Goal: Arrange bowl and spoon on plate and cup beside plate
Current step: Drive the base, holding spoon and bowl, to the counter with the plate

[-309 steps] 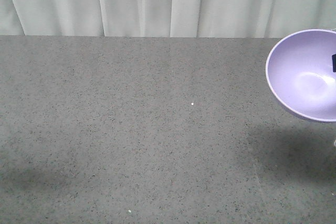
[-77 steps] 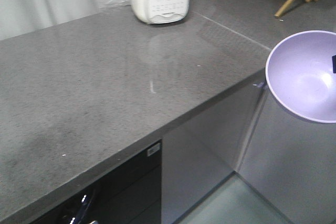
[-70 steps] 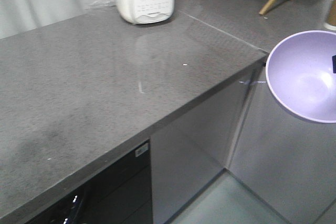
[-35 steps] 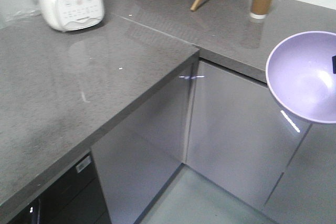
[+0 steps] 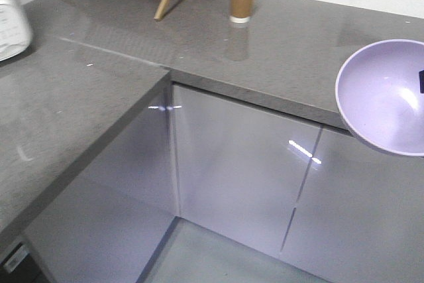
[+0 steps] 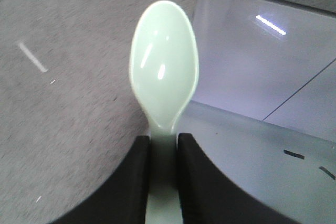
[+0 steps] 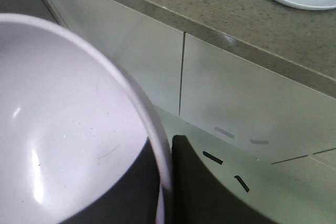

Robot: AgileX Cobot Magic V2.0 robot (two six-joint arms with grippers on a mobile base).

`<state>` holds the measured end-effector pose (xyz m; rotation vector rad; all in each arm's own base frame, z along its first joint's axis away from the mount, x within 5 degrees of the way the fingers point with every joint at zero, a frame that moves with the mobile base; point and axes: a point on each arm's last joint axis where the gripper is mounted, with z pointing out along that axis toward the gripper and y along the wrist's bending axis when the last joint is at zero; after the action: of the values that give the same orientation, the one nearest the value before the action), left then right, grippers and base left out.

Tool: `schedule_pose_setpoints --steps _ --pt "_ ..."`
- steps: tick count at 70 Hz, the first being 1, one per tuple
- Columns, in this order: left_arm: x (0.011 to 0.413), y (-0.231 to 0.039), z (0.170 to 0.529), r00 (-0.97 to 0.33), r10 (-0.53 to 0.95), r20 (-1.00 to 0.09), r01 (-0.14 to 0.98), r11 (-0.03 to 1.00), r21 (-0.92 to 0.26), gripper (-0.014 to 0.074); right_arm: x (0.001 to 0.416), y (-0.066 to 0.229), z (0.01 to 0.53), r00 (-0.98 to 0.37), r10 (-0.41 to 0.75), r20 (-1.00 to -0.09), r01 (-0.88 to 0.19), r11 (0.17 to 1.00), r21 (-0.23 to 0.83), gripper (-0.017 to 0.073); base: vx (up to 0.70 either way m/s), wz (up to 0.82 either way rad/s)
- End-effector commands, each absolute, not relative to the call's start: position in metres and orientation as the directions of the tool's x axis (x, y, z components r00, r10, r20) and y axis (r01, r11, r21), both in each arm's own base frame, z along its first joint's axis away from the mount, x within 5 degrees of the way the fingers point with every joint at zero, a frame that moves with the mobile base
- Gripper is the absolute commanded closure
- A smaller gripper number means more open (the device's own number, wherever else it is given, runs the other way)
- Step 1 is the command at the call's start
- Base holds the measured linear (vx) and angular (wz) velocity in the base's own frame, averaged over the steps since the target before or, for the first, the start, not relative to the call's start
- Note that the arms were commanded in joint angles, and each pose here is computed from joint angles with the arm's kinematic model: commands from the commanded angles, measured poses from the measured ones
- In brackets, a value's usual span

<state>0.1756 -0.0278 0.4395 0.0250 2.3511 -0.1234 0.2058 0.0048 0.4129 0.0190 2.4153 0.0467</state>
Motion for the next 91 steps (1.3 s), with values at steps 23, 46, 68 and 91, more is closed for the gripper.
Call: schedule_pose_setpoints --steps 23,46,68,91 --pt "0.1746 -0.0289 0.4522 -0.642 -0.037 -0.765 0.064 0.993 -0.101 0.06 0.2027 0.0045 0.4291 -0.675 0.027 -0.737 -0.003 0.999 0.04 0.057 0.12 -0.48" --pt "0.1746 -0.0289 0.4522 -0.642 -0.037 -0.765 0.064 0.993 -0.101 0.06 0.2027 0.0045 0.4291 -0.675 0.027 -0.737 -0.003 0.999 0.04 0.057 0.13 -0.39" --pt "0.1746 -0.0289 0.4522 -0.642 -0.037 -0.765 0.064 0.993 -0.101 0.06 0.2027 0.0045 0.4291 -0.675 0.027 -0.737 -0.003 0.999 0.04 0.057 0.14 -0.24" --pt "0.1746 -0.0289 0.4522 -0.642 -0.037 -0.765 0.064 0.993 -0.101 0.06 0.2027 0.0045 0.4291 -0.675 0.027 -0.737 -0.003 0.999 0.04 0.057 0.14 -0.14"
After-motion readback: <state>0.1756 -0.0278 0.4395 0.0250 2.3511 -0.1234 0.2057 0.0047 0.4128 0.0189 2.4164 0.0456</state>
